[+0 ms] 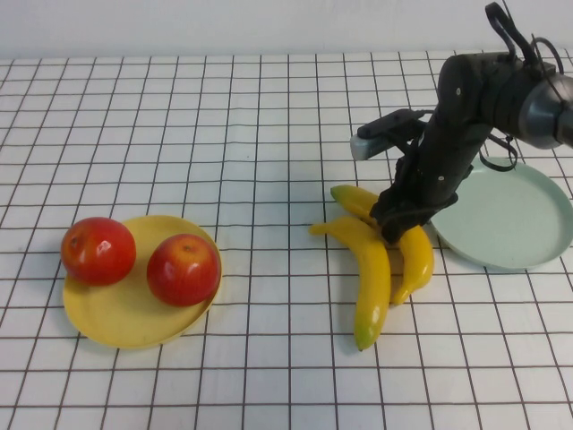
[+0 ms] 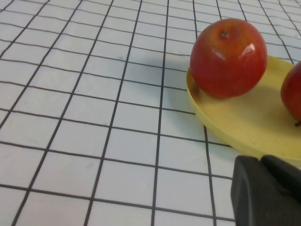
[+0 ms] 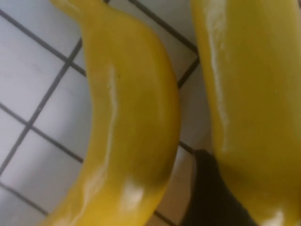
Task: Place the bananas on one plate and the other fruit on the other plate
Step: Put another type of fruit in the right plate
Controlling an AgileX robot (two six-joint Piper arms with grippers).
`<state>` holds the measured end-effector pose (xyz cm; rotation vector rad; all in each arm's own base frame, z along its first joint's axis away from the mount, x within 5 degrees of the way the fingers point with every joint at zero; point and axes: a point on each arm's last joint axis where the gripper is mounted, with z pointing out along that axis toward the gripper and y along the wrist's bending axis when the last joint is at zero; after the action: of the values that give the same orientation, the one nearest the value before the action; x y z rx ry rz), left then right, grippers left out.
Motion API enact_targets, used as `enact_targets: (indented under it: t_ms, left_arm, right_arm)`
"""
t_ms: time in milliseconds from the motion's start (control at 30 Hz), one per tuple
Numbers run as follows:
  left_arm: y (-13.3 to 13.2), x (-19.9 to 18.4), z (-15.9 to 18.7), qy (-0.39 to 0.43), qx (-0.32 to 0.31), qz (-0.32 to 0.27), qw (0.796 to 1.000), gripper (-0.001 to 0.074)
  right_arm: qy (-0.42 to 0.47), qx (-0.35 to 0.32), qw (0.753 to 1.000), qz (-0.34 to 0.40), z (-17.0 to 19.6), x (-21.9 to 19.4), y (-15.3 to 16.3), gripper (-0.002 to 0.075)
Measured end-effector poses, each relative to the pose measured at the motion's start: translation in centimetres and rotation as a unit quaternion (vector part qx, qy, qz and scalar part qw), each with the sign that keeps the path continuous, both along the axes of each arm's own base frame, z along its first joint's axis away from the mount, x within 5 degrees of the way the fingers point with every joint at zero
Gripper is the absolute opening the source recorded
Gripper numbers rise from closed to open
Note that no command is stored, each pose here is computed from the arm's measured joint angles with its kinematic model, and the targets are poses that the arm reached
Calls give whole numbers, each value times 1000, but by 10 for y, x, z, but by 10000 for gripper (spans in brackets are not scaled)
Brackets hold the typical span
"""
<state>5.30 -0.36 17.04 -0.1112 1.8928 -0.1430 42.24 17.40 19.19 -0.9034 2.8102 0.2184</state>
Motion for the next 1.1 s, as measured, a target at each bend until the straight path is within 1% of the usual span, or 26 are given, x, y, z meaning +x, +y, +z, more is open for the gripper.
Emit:
enact_targets:
  t_ms: [100, 200, 300, 367, 500, 667, 867, 1000, 1100]
  left_arm:
    - [0, 0, 0, 0, 0, 0, 1000, -3]
    - [0, 0, 0, 0, 0, 0, 1000, -3]
    - [0, 0, 0, 0, 0, 0, 1000, -3]
    - [0, 0, 0, 0, 0, 0, 1000, -3]
    - [0, 0, 0, 0, 0, 0, 1000, -3]
    - [0, 0, 0, 0, 0, 0, 1000, -3]
    - [0, 0, 0, 0, 0, 0, 1000, -3]
    - [0, 0, 0, 0, 0, 0, 1000, -3]
    - [0, 0, 0, 0, 0, 0, 1000, -3]
  right_arm:
    - [-2, 2, 1000, 3, 16, -2, 0, 326]
    - [-11, 6, 1000, 1, 45, -8, -8, 326]
    - [-32, 13, 999, -22, 76, -10, -32, 326]
    - [-40, 14, 998, -50, 85, -7, -57, 326]
    - [-29, 1, 994, -103, 78, 0, -105, 326]
    - [-1, -10, 990, -144, 59, 1, -141, 326]
    - [6, -13, 987, -162, 33, 9, -154, 335]
    - [0, -12, 986, -164, 21, 15, -154, 409]
    - [-3, -11, 987, -162, 19, 17, -151, 436]
